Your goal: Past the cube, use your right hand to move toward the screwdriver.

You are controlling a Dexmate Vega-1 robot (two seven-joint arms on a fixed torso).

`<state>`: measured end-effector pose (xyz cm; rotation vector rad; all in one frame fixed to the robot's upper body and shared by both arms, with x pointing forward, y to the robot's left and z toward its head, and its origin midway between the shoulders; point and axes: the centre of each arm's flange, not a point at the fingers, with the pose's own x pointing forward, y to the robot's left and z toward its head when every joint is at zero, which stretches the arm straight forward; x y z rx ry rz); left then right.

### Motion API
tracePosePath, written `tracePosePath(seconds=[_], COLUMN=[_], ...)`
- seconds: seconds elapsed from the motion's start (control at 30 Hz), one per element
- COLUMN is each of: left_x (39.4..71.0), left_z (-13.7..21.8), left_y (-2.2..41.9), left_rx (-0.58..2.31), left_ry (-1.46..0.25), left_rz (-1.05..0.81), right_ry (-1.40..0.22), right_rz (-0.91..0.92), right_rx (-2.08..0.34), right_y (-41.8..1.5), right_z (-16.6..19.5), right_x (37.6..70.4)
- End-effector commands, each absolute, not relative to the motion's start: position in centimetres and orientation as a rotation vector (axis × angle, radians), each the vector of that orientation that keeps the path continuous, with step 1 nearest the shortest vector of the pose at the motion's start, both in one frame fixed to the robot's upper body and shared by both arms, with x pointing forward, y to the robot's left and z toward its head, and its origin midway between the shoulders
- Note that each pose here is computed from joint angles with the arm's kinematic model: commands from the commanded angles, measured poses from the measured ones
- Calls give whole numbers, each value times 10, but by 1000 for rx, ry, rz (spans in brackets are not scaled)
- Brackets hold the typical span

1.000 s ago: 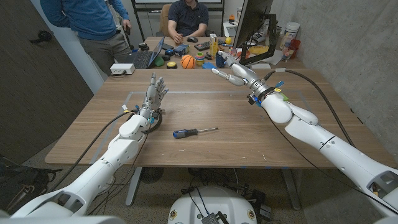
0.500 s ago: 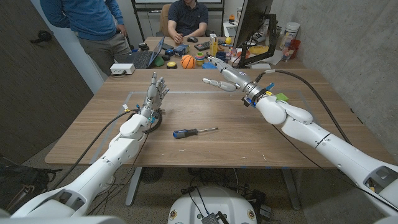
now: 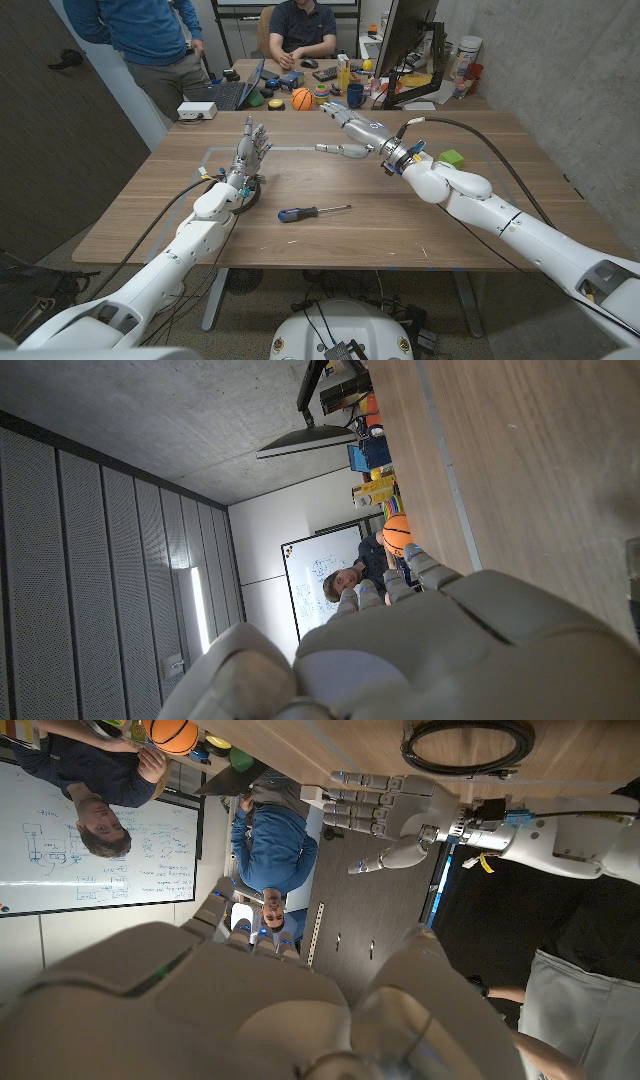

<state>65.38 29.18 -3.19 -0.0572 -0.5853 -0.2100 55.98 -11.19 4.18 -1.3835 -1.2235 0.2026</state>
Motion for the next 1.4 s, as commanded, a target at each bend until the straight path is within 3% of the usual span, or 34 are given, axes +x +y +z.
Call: tracePosePath(seconds=[0.03, 1.4], left_x=[657, 647], left_z=[-32, -38], left_y=[292, 292], left_rx=[-58, -57], left_ry=[-581, -573], left_rz=[-211, -199], right_ry=[-1225, -1114], right_rz=[274, 574], right_rx=[-1509, -1769], right_y=[-96, -58], right_z=[28, -14], right_x=[567, 567])
